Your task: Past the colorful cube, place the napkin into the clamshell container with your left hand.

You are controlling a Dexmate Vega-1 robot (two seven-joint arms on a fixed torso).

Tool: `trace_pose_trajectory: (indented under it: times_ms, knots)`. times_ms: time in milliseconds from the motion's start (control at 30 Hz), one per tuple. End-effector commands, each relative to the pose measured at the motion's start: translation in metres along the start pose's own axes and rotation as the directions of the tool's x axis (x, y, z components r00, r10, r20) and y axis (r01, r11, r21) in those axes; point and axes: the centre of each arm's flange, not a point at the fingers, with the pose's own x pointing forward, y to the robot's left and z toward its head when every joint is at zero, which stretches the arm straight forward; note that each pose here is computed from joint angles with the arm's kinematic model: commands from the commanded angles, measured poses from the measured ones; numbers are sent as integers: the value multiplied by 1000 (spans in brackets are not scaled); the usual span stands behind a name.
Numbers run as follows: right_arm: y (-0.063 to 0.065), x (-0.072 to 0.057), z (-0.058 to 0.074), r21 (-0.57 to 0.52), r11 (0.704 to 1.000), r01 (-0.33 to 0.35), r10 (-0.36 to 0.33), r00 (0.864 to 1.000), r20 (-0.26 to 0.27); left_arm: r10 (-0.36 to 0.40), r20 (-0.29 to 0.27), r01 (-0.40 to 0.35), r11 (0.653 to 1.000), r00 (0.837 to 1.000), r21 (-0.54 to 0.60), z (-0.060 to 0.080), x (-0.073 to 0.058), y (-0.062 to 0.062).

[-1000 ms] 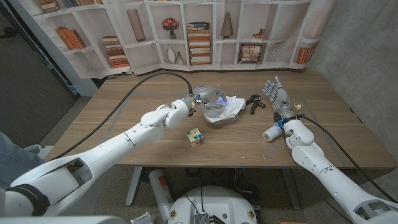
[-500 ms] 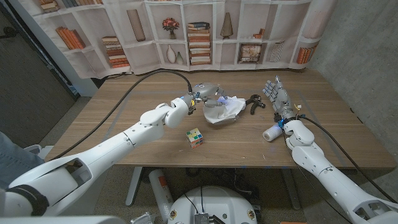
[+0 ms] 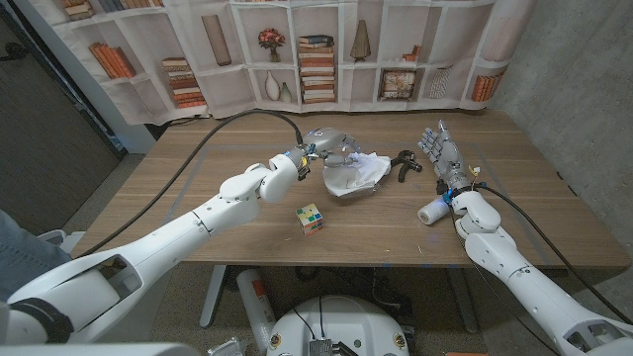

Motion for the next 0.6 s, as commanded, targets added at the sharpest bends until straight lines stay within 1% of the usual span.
trace_pose_trajectory:
  times_ms: [33, 233, 300, 467, 600]
  knots:
    - [1, 0, 4, -5, 1000, -7, 7, 1000, 3, 31, -14, -32, 999, 999, -8, -1, -7, 9]
    - [2, 0, 4, -5, 1000, -8, 8, 1000, 3, 52, -22, -53, 999, 998, -12, -2, -9, 13]
    - [2, 0, 5, -6, 1000, -8, 8, 1000, 3, 68, -34, -68, 998, 997, -1, -2, -10, 16]
    - [1, 0, 4, -6, 1000, -7, 7, 1000, 0, 94, -52, -95, 995, 994, -35, -8, -12, 20]
    - [0, 0, 3, -4, 1000, -6, 6, 1000, -3, 100, -59, -103, 993, 993, -52, -10, -13, 21]
